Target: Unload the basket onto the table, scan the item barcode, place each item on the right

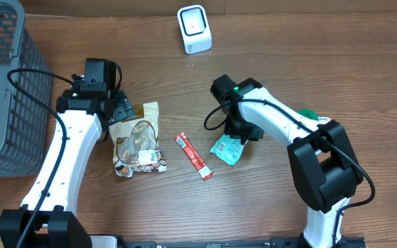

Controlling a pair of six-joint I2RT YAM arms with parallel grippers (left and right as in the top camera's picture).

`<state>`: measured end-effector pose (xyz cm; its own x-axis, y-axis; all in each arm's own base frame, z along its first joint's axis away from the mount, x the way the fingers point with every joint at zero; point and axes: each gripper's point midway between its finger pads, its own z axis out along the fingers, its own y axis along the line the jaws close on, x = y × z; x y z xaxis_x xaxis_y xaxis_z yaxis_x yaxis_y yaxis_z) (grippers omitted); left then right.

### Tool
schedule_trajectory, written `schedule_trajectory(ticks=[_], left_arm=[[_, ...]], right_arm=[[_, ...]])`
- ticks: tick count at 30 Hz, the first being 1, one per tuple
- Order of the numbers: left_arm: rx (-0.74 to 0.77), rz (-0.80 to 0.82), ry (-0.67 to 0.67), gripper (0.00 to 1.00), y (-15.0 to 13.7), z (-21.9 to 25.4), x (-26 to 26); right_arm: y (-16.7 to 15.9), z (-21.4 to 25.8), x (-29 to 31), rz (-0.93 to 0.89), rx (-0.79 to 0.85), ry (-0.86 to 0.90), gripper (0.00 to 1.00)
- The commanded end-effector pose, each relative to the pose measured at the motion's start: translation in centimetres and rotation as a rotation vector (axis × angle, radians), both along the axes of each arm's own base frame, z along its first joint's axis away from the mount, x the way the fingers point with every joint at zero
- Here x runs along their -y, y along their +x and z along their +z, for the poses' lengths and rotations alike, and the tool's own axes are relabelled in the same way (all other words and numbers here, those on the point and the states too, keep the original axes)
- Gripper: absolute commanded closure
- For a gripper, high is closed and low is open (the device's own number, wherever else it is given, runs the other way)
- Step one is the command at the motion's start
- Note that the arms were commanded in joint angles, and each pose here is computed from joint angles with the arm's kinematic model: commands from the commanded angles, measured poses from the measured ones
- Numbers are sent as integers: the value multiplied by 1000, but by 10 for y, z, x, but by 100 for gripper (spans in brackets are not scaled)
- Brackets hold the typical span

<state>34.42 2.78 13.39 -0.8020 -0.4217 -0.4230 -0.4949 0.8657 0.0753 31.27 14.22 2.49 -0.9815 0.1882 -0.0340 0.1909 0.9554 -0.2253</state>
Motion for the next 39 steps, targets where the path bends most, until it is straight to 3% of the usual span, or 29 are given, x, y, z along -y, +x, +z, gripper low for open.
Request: schedule_trajectory(ticks=[1,7,10,14,25,39], left_arm=[[32,-8,0,0,3,12,1],[32,-8,0,0,3,12,1],[32,-8,0,1,3,12,1],[32,-8,0,0,3,12,1],[32,-8,0,0,3,12,1],[32,-8,0,0,3,12,1]], right_arm=[[5,14,6,-55,-3,21,62],[24,44,-6,5,26,70,60],[21,45,-8,39,-3,99,44],[14,45,1,56,-63,117,37],[13,43,4,178,-173,426,35],[11,-1,19,182,-145,444,35]])
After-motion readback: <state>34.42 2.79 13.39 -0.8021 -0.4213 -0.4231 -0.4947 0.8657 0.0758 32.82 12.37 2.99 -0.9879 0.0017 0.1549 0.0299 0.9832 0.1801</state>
